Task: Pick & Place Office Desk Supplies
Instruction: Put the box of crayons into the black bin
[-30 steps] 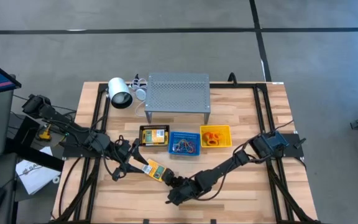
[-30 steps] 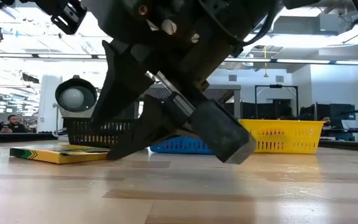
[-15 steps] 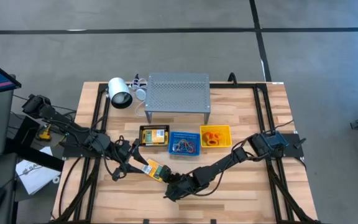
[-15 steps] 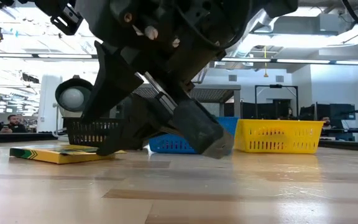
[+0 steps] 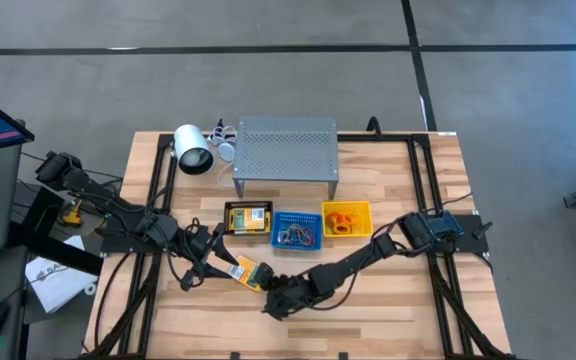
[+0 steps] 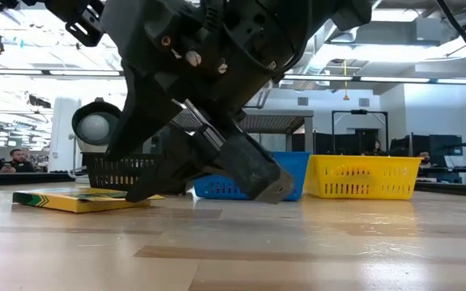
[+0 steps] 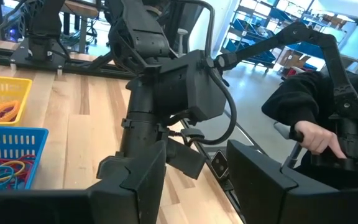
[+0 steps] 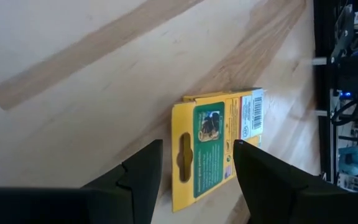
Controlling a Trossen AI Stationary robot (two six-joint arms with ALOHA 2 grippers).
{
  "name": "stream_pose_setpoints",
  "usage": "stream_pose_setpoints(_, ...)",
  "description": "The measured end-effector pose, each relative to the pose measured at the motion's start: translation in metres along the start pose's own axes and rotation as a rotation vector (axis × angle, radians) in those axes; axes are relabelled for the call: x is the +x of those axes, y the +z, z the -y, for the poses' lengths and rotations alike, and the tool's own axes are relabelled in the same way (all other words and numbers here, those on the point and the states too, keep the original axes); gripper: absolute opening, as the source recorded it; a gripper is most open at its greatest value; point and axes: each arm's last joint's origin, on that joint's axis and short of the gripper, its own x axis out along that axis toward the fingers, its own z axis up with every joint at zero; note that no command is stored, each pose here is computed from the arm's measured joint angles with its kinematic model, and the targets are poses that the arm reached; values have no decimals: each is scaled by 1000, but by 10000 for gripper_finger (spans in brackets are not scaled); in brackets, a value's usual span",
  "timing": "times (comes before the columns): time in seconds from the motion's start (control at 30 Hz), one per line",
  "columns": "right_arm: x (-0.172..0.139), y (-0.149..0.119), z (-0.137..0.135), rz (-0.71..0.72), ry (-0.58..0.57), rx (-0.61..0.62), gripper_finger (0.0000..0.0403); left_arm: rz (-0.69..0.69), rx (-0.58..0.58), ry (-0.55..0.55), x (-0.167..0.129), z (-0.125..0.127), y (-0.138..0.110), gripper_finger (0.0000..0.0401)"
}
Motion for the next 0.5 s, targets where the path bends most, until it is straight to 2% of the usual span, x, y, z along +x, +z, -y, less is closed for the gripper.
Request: stream_pose_setpoints(0.5,4,-4,4,38,34,-38,192,1,1,3,0,0,0,168)
